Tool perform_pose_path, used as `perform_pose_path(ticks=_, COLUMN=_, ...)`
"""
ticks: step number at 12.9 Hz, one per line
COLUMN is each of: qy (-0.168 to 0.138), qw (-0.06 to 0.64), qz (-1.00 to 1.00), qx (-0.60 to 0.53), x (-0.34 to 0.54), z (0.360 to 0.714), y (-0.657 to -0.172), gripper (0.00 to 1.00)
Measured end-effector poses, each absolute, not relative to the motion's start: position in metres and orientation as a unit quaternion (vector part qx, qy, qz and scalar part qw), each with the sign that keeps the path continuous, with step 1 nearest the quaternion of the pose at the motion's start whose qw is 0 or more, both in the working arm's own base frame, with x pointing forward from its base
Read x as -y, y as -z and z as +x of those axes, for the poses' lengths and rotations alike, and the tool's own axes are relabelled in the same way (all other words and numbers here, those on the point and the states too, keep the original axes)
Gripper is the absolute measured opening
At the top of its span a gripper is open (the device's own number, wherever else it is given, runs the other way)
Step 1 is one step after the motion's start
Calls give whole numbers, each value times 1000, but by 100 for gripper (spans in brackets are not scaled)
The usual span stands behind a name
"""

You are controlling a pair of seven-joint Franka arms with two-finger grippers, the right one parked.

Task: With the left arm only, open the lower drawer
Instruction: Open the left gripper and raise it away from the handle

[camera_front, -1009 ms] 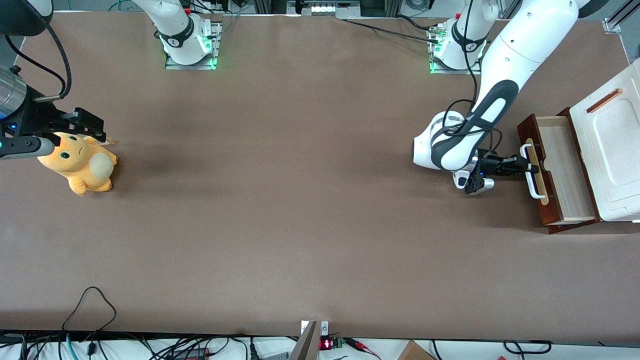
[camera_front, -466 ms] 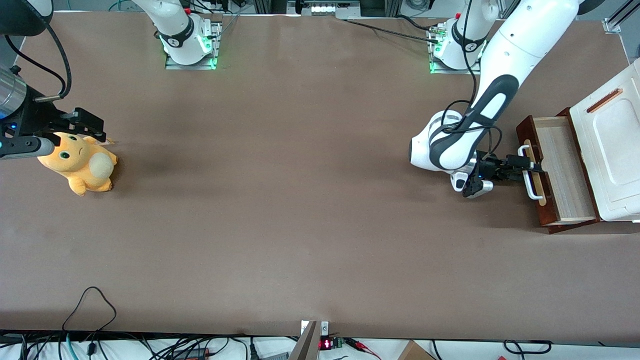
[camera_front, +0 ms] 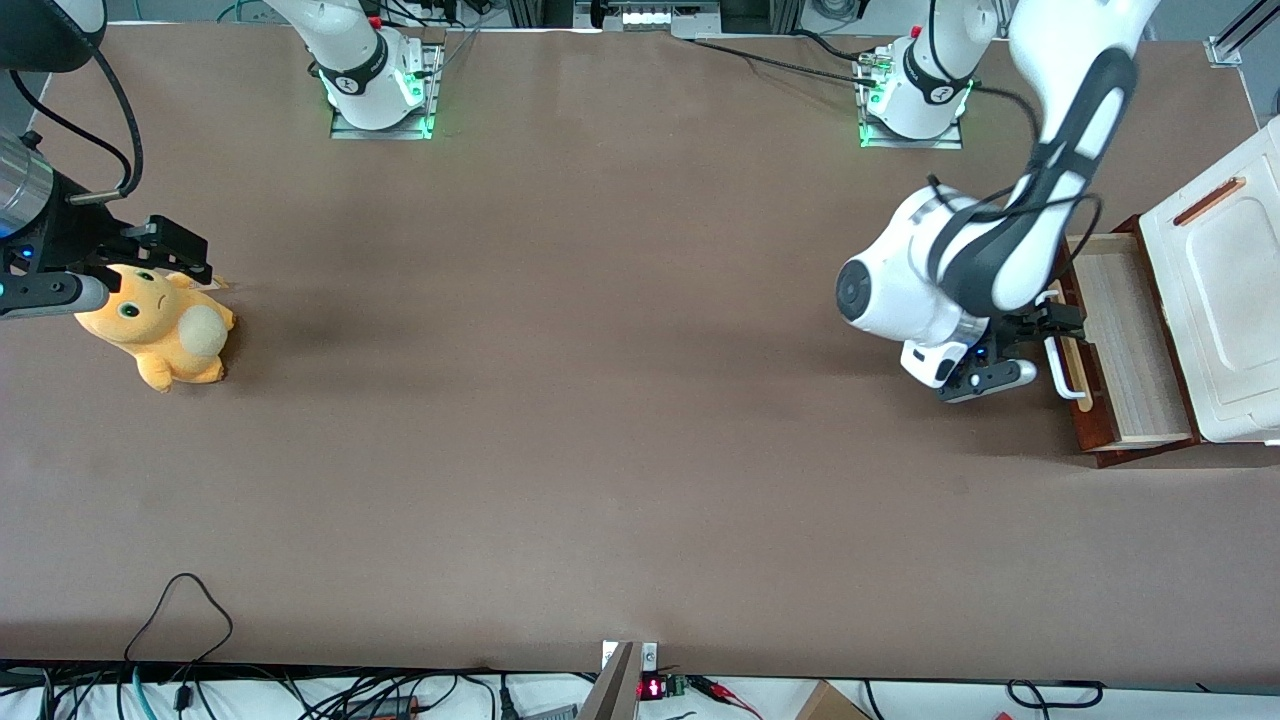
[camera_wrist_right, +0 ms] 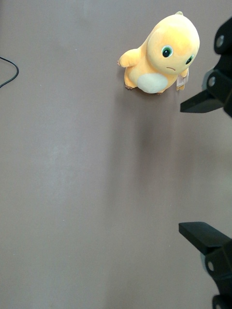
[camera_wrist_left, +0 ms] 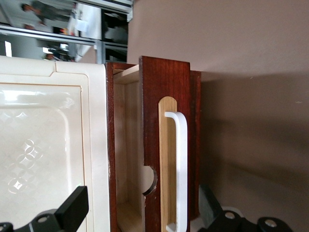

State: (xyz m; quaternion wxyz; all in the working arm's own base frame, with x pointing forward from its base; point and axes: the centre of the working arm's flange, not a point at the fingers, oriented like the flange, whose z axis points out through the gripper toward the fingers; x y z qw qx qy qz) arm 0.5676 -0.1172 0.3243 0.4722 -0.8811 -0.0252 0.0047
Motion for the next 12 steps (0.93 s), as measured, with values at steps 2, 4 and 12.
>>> perform_pose_path(ticks=2, qy=-16, qw=376, qz=-926, qx=33, x=128, z=571, y=-379, gripper=100)
perform_pose_path(ticks=4, qy=-28, qw=277, qz=-959, qx=46, x=123, z=572, y=-438, gripper=100)
perform_pose_path(ticks=12, qy=-14, qw=40, qz=-999, qx=-1, x=23, z=557, y=-565, gripper=100)
